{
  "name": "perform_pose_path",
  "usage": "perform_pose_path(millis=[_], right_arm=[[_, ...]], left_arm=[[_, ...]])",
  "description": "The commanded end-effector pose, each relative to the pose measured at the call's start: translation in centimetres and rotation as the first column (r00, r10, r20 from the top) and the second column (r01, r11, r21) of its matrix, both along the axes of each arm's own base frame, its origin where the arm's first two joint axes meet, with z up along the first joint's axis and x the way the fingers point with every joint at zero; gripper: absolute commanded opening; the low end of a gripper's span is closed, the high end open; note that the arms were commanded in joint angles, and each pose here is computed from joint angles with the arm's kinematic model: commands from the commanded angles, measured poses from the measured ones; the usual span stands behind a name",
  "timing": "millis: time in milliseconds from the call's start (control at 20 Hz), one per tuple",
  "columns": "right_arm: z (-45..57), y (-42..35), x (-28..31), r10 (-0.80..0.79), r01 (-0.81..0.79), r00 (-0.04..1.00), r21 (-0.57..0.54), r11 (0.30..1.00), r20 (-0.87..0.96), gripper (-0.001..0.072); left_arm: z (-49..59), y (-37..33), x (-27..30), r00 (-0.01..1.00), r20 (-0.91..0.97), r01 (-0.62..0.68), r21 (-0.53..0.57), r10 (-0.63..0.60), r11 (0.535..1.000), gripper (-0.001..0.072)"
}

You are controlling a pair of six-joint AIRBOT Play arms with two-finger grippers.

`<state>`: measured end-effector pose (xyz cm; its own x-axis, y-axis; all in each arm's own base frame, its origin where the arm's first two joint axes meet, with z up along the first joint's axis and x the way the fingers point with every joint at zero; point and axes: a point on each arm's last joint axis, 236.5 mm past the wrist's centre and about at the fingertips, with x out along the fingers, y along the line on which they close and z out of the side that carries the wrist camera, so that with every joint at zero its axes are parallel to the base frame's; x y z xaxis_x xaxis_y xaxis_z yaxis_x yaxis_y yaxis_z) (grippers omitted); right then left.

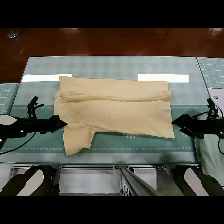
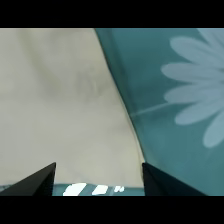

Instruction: Fold the shirts.

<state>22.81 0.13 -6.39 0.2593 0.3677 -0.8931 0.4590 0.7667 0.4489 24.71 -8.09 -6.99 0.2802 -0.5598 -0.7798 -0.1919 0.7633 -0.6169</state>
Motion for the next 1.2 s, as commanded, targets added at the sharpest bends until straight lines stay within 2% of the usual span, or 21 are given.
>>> perform_pose_path(millis=[0, 200, 550, 600, 650, 700, 850, 1000, 1150], right_arm=[[-1.3, 0.3, -3.7, 0.033, -0.034, 0.988, -0.003, 0.999, -0.151, 0.0623], [-2.8, 2.0, -3.9, 0.104, -0.102, 0.976, 0.019, 0.995, -0.191, 0.0623], [-3.7, 3.4, -1.1, 0.055, -0.043, 0.988, 0.090, 0.995, -0.141, 0.0622], [-3.6, 3.4, -0.5, 0.036, -0.025, 0.992, 0.092, 0.995, -0.119, 0.0596], [-3.4, 3.5, 0.2, 0.018, -0.008, 0.995, 0.103, 0.995, -0.095, 0.0543], [-3.2, 3.7, 0.8, 0.009, -0.001, 0.997, 0.115, 0.993, -0.072, 0.0454], [-2.9, 4.3, 1.4, 0.073, -0.072, 0.997, 0.128, 0.989, -0.010, 0.0018], [-2.1, 4.6, 1.6, 0.127, -0.128, 0.992, 0.135, 0.983, 0.012, 0.0018], [0.8, 3.6, 4.5, 0.147, -0.156, 0.985, 0.097, 0.983, 0.095, 0.0018]], left_arm=[[1.6, -0.7, 0.1, 0.998, 0.014, 0.054, -0.024, -0.054, 0.998, 0.0037], [1.6, -0.7, 0.1, 0.998, 0.012, 0.055, -0.025, -0.055, 0.998, 0.0037], [1.6, -0.7, 0.1, 0.999, 0.010, 0.052, -0.026, -0.052, 0.998, 0.0037], [1.6, -0.7, 0.1, 0.999, 0.010, 0.051, -0.026, -0.051, 0.998, 0.0037], [1.6, -0.7, 0.1, 0.999, 0.010, 0.052, -0.026, -0.052, 0.998, 0.0038], [1.6, -0.7, 0.1, 0.999, 0.011, 0.052, -0.025, -0.051, 0.998, 0.0038], [1.6, -0.7, 0.1, 0.999, 0.011, 0.052, -0.025, -0.052, 0.998, 0.0038], [2.6, -0.4, 0.9, 0.998, 0.037, 0.055, -0.020, -0.055, 0.998, 0.0039], [6.1, 1.3, 3.6, 0.988, 0.139, 0.069, 0.010, -0.070, 0.998, 0.0038]])
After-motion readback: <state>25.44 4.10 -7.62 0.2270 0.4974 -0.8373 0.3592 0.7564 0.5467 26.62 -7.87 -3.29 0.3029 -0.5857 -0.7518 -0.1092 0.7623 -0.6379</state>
